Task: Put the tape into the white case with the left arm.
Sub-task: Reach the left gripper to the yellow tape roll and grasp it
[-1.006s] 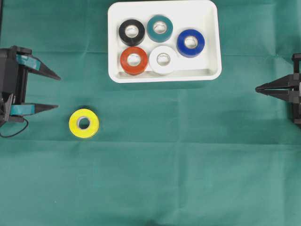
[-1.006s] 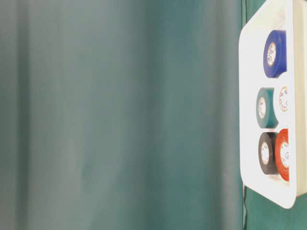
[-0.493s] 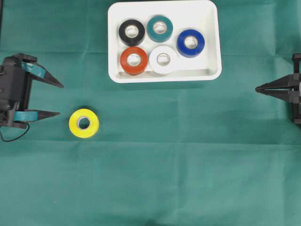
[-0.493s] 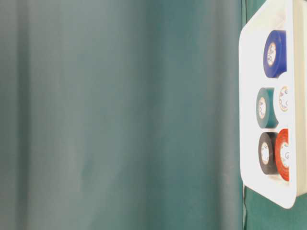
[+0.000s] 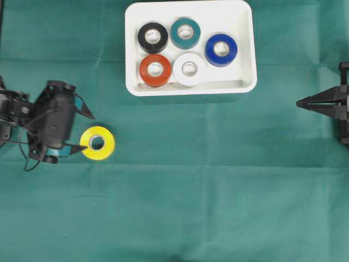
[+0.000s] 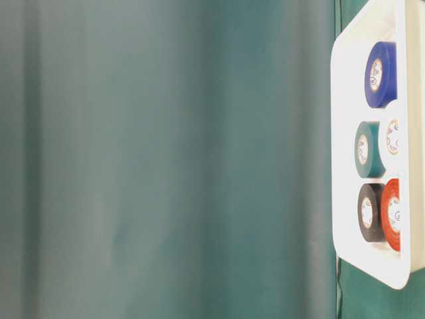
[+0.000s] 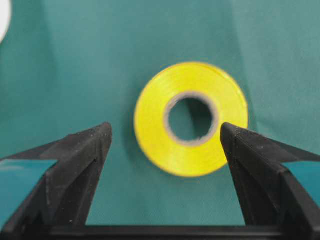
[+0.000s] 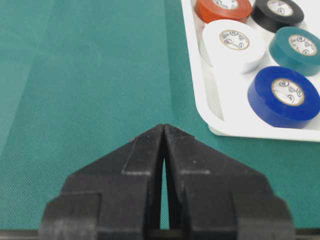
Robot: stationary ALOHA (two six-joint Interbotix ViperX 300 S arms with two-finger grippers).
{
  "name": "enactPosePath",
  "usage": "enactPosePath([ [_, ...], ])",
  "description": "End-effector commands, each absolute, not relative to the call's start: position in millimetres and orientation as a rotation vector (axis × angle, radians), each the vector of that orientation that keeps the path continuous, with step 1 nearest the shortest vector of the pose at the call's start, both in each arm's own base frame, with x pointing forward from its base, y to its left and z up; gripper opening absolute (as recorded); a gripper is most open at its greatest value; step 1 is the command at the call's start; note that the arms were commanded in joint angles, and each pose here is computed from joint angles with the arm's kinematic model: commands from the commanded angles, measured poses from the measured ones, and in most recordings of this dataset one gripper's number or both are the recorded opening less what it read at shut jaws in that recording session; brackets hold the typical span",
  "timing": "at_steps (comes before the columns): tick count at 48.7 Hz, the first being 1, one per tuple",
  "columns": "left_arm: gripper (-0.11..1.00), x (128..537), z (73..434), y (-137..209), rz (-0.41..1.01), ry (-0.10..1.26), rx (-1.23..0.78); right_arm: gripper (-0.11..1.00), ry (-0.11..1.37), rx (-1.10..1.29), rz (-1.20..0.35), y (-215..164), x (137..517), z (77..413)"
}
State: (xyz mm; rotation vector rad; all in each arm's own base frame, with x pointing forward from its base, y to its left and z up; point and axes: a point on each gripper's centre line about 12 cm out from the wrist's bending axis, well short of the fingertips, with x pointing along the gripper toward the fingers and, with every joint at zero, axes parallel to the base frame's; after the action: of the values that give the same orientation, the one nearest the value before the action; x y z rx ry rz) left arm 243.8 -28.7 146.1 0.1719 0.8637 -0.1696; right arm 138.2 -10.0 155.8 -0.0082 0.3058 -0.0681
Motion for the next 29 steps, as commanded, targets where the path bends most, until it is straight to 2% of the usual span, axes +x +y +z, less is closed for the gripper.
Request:
enactPosePath([
  [1,0.88,257.5,148.6,-31.9,-0.176,0.855,0.176,-0.09,0.291,-0.009,-0.069,-10.3,140.6,161.2],
  [17,0.88,269.5,124.1,-30.4,-0.178,0.950,0.191,-0.09,0.287,-0.009,-0.069,-10.3,140.4,160.7],
  [29,0.88,273.6,121.6,-21.1,-0.172,0.959,0.222,-0.09,0.287,-0.009,-0.069,-10.3,140.4,160.7],
])
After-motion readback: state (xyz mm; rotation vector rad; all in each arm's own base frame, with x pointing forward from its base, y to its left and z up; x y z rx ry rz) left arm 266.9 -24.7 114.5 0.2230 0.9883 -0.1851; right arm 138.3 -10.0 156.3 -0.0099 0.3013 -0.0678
